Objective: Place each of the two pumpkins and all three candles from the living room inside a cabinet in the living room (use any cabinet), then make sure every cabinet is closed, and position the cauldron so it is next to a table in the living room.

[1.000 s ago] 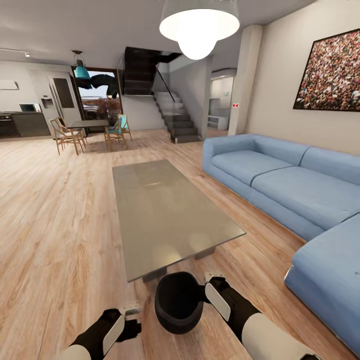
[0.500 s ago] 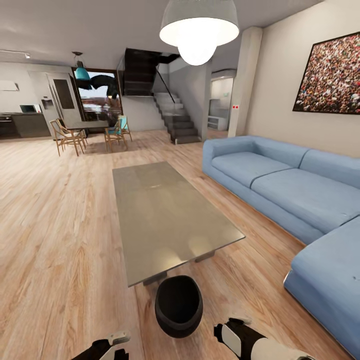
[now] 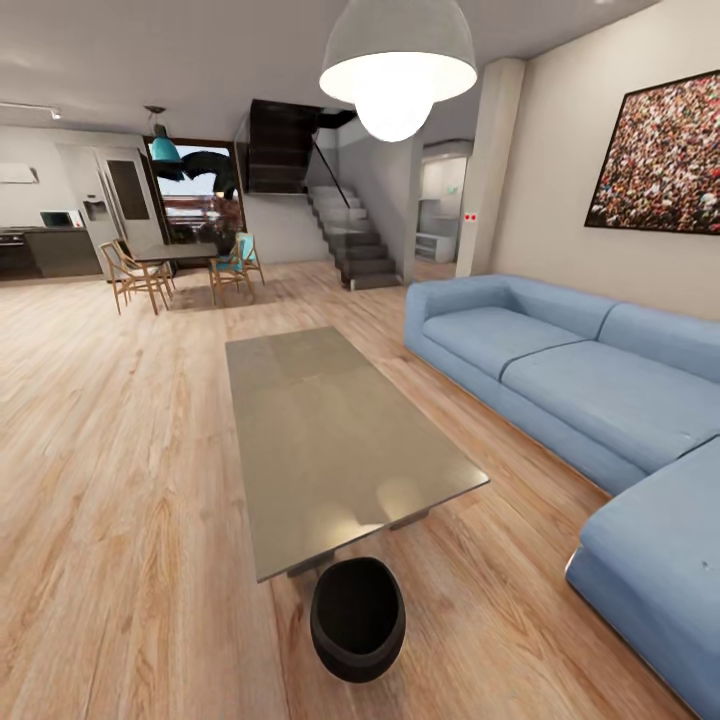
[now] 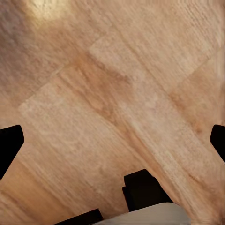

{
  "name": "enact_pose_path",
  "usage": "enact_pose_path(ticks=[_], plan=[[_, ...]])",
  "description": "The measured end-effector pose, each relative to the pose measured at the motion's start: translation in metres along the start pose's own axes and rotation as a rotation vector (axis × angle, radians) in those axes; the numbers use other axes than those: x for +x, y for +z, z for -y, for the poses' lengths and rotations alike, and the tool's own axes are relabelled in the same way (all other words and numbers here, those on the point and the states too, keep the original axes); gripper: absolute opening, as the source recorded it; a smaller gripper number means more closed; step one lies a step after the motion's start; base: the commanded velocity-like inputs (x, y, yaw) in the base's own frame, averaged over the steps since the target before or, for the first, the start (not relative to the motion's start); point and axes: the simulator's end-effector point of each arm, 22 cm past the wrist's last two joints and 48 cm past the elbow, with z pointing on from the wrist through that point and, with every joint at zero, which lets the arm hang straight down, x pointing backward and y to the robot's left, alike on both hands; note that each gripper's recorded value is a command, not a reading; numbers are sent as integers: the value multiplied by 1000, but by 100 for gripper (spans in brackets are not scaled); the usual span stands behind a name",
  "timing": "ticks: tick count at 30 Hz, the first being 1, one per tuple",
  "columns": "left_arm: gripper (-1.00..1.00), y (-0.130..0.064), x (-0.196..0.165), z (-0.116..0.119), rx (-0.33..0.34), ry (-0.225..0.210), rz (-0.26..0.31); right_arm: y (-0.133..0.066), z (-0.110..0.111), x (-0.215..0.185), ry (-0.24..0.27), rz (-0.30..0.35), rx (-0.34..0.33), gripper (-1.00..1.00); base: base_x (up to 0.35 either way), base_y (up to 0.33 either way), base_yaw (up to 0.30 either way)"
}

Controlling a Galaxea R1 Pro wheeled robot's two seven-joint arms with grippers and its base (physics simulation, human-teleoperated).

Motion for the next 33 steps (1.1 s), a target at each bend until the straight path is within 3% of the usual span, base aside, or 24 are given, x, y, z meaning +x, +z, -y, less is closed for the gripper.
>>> enact_pose_path(ticks=[4,11,20,33], plan=[[100,-5,19,-17,-20,3,-13,-5,19,13,-4,-10,41,100,0,0,0],[100,-16,51,-29,-34,7,-35,-18,32,41,-10,-45,61,100,0,0,0],[100,-33,71,-38,-42,10,-48,-34,17,68,-10,-89,-60,100,0,0,0],[100,-55,74,-53,-49,15,-58,-57,16,60,-9,-91,-76,100,0,0,0]])
